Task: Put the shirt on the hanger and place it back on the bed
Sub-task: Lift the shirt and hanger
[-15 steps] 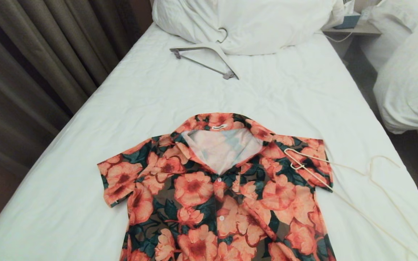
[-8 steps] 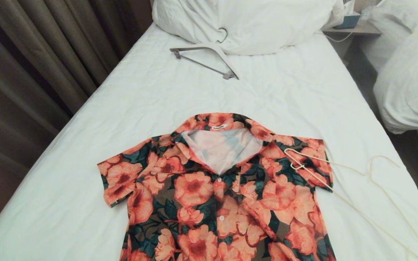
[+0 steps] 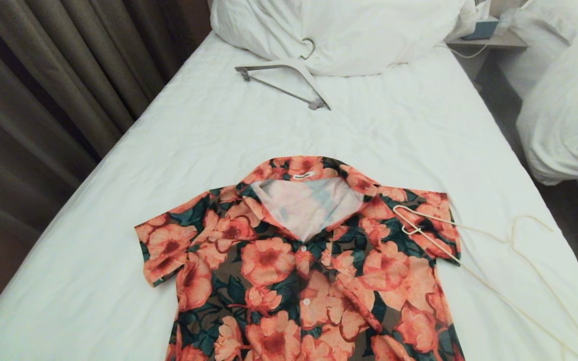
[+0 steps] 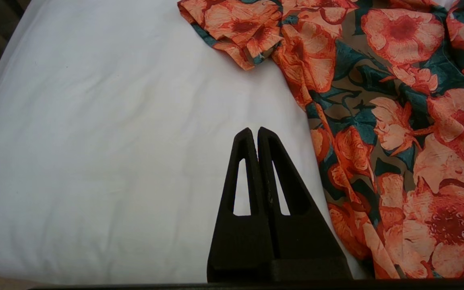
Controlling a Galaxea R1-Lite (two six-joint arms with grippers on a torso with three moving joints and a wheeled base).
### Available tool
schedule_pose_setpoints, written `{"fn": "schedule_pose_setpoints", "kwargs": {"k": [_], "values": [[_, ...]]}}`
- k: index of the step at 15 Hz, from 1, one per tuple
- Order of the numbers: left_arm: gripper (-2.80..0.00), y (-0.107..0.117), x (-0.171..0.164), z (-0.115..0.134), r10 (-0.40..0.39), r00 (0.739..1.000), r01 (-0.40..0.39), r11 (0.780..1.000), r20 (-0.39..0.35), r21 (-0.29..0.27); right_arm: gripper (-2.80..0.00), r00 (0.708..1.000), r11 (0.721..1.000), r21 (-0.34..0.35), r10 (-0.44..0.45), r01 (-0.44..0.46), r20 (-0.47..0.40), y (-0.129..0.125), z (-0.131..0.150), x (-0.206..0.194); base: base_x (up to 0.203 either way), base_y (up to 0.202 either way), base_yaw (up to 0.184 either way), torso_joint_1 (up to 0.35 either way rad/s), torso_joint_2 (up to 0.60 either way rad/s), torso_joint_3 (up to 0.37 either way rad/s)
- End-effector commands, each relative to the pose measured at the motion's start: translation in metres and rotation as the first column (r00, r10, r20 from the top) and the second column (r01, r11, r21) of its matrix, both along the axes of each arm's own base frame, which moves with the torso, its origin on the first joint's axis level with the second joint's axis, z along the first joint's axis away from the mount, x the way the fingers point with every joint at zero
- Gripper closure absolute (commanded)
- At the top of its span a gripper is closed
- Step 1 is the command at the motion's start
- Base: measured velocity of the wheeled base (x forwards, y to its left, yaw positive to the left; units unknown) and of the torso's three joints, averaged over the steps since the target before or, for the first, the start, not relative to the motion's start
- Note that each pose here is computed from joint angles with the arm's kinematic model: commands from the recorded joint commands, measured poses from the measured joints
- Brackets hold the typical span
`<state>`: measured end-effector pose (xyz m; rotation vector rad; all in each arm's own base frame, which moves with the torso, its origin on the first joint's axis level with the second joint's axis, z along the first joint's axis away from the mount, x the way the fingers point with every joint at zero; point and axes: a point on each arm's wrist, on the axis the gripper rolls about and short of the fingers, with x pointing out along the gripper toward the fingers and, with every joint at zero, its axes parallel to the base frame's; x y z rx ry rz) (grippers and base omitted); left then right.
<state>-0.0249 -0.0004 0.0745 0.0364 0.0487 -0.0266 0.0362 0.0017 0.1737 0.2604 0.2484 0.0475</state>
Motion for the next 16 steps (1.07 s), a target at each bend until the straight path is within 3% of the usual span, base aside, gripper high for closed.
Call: {"fn": "schedule_pose_setpoints", "kwargs": {"k": [1,4,8,11,13,15,16], "values": [[0.0,0.0,0.0,0.0,0.0,1.0,0.0,1.0,-0.001,0.0,0.0,0.98,0.998,0.068,0.0,0.014,-0.197,0.0,0.006,0.049,0.0,0.0,0.0,0.0,0.0,0.0],[0.0,0.0,0.0,0.0,0.0,1.0,0.0,1.0,-0.001,0.0,0.0,0.948,0.967,0.251,0.029,0.054,-0.317,-0.025,0.011,0.099,0.0,0.0,0.0,0.0,0.0,0.0],[0.0,0.0,0.0,0.0,0.0,1.0,0.0,1.0,0.0,0.0,0.0,0.871,0.895,0.434,0.13,0.102,-0.473,-0.078,-0.019,0.149,0.0,0.0,0.0,0.0,0.0,0.0],[0.0,0.0,0.0,0.0,0.0,1.0,0.0,1.0,-0.001,0.0,0.0,0.821,0.854,0.508,0.211,0.108,-0.53,-0.111,-0.046,0.174,0.0,0.0,0.0,0.0,0.0,0.0],[0.0,0.0,0.0,0.0,-0.001,1.0,0.001,1.0,-0.001,0.0,0.0,0.794,0.827,0.557,0.289,0.074,-0.535,-0.131,-0.044,0.181,0.0,0.0,0.0,0.0,0.0,0.0],[0.0,0.0,0.0,0.0,0.0,1.0,0.0,1.0,-0.001,0.0,0.0,0.743,0.806,0.59,0.37,0.042,-0.558,-0.146,-0.041,0.183,0.0,0.0,0.0,0.0,0.0,0.0],[0.0,0.0,0.0,0.0,0.0,1.0,0.0,1.0,-0.001,0.0,0.0,0.703,0.793,0.609,0.421,0.022,-0.573,-0.155,-0.042,0.184,0.0,0.0,0.0,0.0,0.0,0.0]]}}
